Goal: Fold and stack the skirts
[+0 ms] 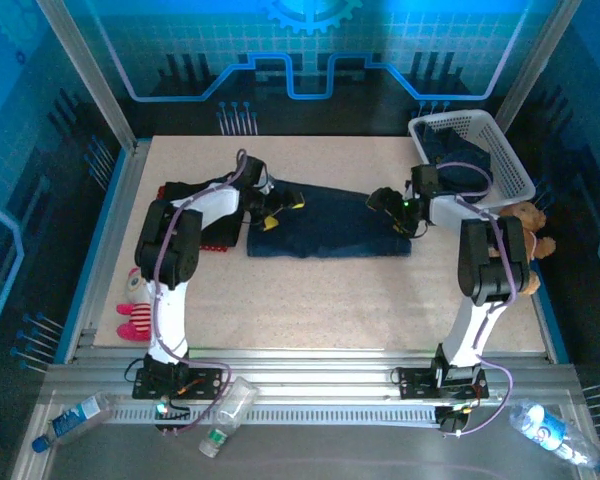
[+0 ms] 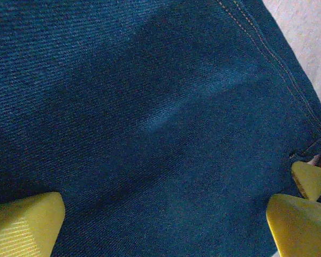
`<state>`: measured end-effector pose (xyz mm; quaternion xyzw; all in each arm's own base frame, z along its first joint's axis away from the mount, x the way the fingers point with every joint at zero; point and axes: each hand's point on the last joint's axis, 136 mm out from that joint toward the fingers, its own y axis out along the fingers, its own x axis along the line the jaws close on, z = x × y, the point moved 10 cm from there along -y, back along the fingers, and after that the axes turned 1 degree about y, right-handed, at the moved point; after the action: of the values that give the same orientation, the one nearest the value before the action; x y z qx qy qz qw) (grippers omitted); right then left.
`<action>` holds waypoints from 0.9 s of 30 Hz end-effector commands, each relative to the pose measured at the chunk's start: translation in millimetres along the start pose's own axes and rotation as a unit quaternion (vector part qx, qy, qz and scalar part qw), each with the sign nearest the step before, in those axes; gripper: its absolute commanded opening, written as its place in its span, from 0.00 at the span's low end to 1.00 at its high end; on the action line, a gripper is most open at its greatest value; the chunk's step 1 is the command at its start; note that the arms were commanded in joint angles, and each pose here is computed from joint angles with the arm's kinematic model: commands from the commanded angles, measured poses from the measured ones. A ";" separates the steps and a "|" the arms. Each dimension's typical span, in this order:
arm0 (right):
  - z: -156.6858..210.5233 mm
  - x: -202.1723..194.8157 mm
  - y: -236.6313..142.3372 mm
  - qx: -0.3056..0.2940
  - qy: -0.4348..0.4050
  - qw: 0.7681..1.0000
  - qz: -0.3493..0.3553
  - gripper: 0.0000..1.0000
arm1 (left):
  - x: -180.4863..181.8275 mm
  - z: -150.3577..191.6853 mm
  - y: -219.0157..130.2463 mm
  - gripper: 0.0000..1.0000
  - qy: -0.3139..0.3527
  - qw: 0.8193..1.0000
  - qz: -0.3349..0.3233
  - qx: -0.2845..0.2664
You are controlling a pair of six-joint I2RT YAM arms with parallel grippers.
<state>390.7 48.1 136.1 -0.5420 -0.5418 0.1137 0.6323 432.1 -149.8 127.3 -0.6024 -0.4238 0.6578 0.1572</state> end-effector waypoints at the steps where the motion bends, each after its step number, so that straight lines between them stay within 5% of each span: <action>1: 27.9 -3.8 -22.9 0.034 0.009 0.999 0.040 1.00 | -0.7 16.9 -28.3 0.99 -0.004 1.000 -0.030 0.004; 7: 62.3 28.1 -57.3 0.026 -0.033 0.999 0.028 1.00 | -34.9 45.4 -68.2 0.99 -0.017 1.000 0.006 -0.018; 15: 95.8 56.1 -41.1 0.088 -0.031 0.995 -0.047 1.00 | -49.0 80.9 -48.3 0.99 -0.078 0.993 0.093 0.001; 24: 95.7 -37.1 -10.6 0.074 0.006 0.991 0.113 1.00 | 60.2 90.0 -26.2 0.99 -0.138 0.986 -0.093 -0.028; 27: 94.8 -37.8 -18.1 0.069 0.002 0.991 0.118 1.00 | 80.3 96.8 -22.9 0.99 -0.140 0.982 -0.124 -0.016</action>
<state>303.6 86.1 127.5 -0.5143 -0.5047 0.1813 0.6693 336.3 -136.2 122.3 -0.5098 -0.4669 0.7148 0.1060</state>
